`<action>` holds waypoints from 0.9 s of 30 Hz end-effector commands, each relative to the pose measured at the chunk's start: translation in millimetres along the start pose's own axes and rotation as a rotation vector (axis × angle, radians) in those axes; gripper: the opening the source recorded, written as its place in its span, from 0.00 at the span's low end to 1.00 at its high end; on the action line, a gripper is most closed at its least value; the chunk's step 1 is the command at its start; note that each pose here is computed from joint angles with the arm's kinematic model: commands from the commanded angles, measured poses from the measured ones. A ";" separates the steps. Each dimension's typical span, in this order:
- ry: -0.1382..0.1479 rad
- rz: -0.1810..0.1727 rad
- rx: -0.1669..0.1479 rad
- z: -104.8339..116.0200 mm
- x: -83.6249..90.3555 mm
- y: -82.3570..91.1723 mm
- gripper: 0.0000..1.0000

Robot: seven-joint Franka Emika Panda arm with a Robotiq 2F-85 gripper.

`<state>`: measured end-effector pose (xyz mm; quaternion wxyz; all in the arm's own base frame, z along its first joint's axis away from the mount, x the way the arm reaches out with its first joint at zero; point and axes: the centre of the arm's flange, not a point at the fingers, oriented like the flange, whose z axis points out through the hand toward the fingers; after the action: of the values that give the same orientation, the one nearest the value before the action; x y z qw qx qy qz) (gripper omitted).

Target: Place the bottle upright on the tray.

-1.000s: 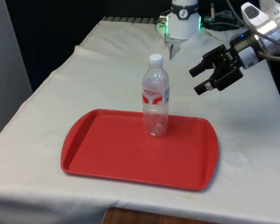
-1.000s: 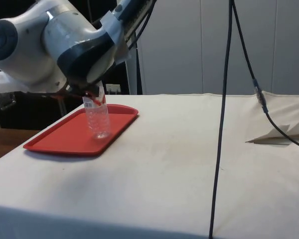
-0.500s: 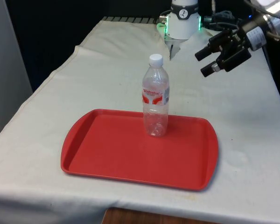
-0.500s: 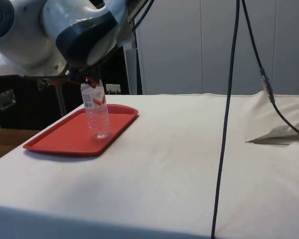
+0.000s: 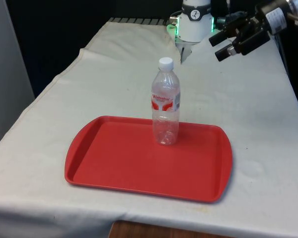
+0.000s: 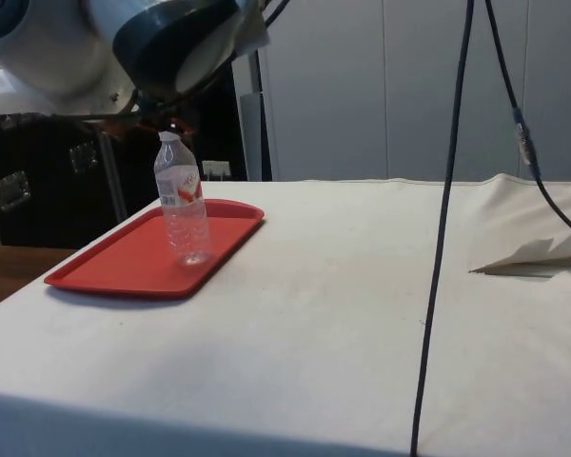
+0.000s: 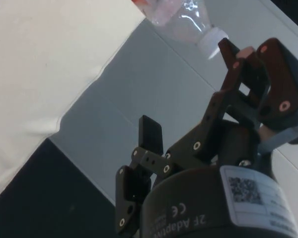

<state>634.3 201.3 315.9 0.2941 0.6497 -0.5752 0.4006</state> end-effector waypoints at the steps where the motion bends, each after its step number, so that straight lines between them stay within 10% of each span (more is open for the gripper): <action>1: -0.005 0.004 0.001 -3.3 1.7 2.0 1.00; 12: 0.033 0.022 -0.014 -10.2 10.9 11.0 1.00; 27: -0.027 0.084 -0.016 -16.2 7.6 26.3 1.00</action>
<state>605.7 206.7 328.5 0.2746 0.6280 -0.6090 0.3990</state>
